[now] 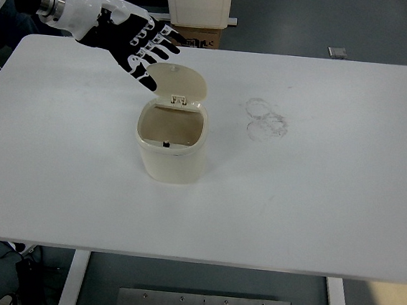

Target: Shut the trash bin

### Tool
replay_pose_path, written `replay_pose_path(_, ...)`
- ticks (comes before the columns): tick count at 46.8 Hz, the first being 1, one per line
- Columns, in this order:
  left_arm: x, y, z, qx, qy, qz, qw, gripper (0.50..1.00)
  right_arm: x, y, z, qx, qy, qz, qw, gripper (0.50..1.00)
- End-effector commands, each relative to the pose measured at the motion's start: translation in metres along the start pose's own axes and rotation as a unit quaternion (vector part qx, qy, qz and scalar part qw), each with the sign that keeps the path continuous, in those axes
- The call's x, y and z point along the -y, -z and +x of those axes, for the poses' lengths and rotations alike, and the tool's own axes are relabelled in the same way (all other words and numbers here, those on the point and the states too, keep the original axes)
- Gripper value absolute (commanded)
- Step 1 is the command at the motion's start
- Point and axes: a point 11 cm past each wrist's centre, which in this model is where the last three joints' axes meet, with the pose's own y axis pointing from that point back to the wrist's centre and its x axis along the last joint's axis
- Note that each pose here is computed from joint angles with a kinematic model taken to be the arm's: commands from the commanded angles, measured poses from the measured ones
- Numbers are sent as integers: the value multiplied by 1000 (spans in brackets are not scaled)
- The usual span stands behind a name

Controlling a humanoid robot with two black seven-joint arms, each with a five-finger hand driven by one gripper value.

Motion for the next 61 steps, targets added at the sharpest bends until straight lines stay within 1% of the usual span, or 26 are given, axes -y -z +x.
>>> replay_pose_path(1, 1, -1, -3, 11, 7, 3, 1000, 1000, 0, 0, 0, 0, 0, 0, 1000, 991)
replay_pose_path(11, 3, -7, -15, 24, 32, 1, 999, 1000, 0, 0, 0, 0, 0, 0, 1000, 991)
replay_pose_path(25, 15, 1, -31, 20, 57, 7, 998, 1000, 0, 0, 0, 0, 0, 0, 1000, 991)
replay_pose_path(37, 26, 13, -54, 13, 93, 13, 996, 1000, 0, 0, 0, 0, 0, 0, 1000, 991)
replay_pose_path(48, 27, 15, -57, 16, 98, 15, 995, 1000, 0, 0, 0, 0, 0, 0, 1000, 991)
replay_pose_path(55, 31, 30, -61, 10, 104, 31, 994, 1000, 0, 0, 0, 0, 0, -1, 1000, 991)
replay_pose_path(61, 34, 37, -63, 3, 106, 35, 994, 1000, 0, 0, 0, 0, 0, 0, 1000, 991)
